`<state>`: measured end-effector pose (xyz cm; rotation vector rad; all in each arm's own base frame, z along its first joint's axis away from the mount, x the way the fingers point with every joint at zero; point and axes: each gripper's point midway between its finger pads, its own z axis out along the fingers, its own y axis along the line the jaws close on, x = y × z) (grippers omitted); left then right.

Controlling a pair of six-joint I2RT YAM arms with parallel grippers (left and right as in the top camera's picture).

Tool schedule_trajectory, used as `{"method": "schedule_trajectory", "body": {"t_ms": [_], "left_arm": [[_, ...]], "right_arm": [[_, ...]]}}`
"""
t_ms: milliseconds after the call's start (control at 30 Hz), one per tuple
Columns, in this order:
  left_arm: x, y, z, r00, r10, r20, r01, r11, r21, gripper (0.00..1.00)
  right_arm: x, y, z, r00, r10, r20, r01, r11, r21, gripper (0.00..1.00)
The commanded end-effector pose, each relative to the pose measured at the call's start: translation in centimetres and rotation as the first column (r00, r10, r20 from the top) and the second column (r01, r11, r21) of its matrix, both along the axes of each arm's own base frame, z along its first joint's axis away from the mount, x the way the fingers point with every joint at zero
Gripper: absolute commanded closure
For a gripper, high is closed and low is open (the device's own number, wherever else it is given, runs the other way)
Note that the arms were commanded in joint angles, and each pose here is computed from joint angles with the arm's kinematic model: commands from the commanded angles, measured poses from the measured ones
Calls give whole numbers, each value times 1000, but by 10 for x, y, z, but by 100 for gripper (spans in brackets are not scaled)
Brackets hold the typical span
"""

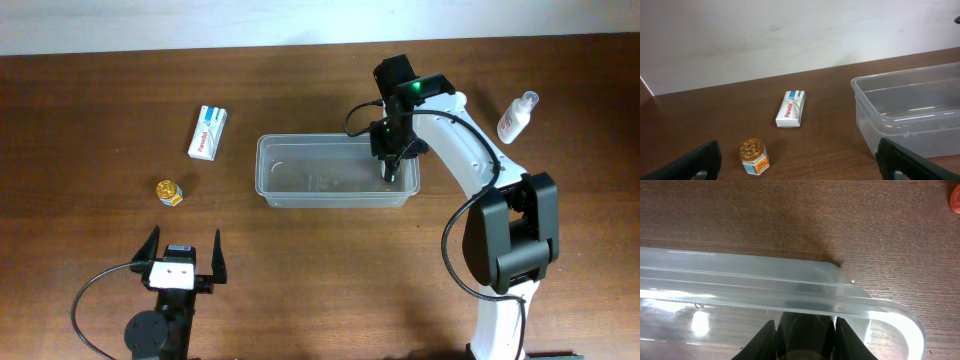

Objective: Pack container
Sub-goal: 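Lower the dark bottle into the container's right end and release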

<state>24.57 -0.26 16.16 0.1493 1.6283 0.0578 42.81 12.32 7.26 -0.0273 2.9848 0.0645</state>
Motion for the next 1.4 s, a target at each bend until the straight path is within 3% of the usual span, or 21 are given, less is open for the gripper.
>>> {"method": "schedule_trajectory", "body": {"t_ms": [0,633,833,1033,1200,1367], "left_arm": [[0,2,-2,1000,10,0,-10,1000,16,1],[0,2,-2,1000,10,0,-10,1000,16,1],[0,2,-2,1000,10,0,-10,1000,16,1],[0,2,-2,1000,10,0,-10,1000,16,1],[0,2,-2,1000,10,0,-10,1000,16,1],[0,2,-2,1000,10,0,-10,1000,16,1]], "right_arm": [[1,-6,2,1000,-18,6,18,1000,-13,71],[0,-5,3,1000,-16,6,16,1000,-9,66],[12,-2,40,997,16,82,-17,1000,4,65],[17,-1,94,986,34,162,-38,999,18,57],[22,-22,158,958,46,284,-33,998,-53,44],[30,-112,192,926,-100,363,187,959,-212,2]]}}
